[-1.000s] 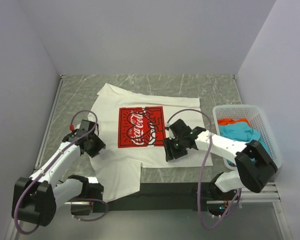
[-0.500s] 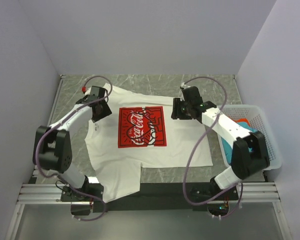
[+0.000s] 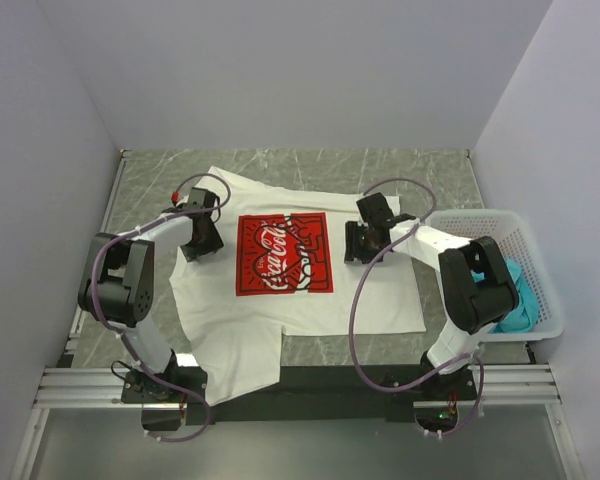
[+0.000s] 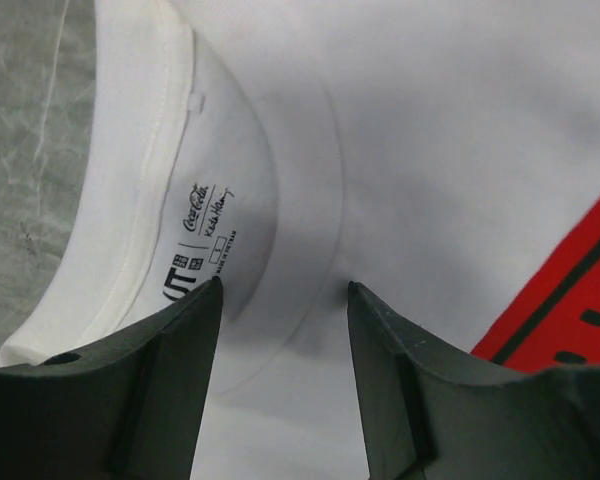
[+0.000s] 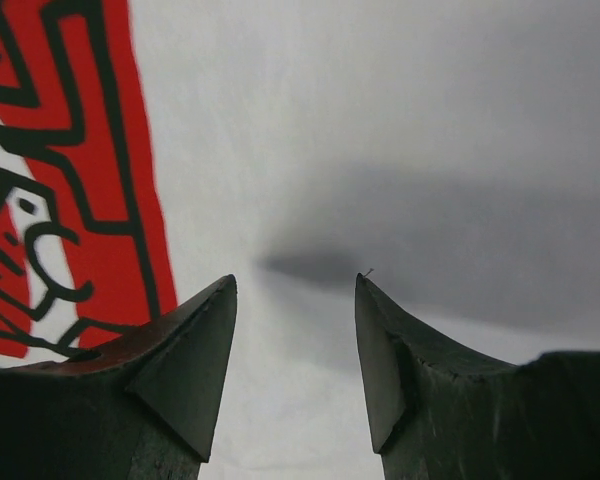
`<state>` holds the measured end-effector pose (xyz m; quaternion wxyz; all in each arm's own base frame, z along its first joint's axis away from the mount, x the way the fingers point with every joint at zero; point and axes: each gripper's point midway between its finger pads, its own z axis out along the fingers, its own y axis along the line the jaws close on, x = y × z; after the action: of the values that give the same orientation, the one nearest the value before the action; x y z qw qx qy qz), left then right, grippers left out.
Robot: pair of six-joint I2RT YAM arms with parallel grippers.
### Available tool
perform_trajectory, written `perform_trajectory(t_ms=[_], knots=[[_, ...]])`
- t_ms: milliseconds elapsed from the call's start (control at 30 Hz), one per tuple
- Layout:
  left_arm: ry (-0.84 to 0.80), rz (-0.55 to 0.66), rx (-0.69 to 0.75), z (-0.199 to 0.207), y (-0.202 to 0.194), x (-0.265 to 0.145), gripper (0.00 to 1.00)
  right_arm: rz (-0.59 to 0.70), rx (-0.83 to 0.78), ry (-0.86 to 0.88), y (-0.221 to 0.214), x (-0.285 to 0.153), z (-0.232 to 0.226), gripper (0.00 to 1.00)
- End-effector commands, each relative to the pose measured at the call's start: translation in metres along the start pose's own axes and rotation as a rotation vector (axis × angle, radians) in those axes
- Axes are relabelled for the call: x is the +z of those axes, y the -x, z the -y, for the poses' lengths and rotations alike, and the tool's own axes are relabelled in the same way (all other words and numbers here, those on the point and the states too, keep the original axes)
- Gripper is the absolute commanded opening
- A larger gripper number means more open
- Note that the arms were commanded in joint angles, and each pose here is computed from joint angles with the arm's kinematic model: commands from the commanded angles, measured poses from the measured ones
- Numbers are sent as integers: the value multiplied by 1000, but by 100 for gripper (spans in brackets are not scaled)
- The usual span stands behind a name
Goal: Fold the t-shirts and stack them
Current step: Fold the tshirt
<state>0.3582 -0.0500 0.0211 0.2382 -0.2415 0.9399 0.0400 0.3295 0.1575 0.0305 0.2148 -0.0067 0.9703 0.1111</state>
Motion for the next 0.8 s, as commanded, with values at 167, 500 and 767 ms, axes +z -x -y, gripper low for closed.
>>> perform_trajectory(t_ms=[167, 500, 767], knots=[[11, -142, -53, -31, -64, -1, 57, -134, 62, 31, -63, 4, 6, 57], [-71, -235, -212, -58, -130, -40, 52, -196, 48, 122, -122, -31, -10, 57], [-160, 107, -131, -40, -16, -87, 59, 217, -32, -15, 9, -89, -2, 56]])
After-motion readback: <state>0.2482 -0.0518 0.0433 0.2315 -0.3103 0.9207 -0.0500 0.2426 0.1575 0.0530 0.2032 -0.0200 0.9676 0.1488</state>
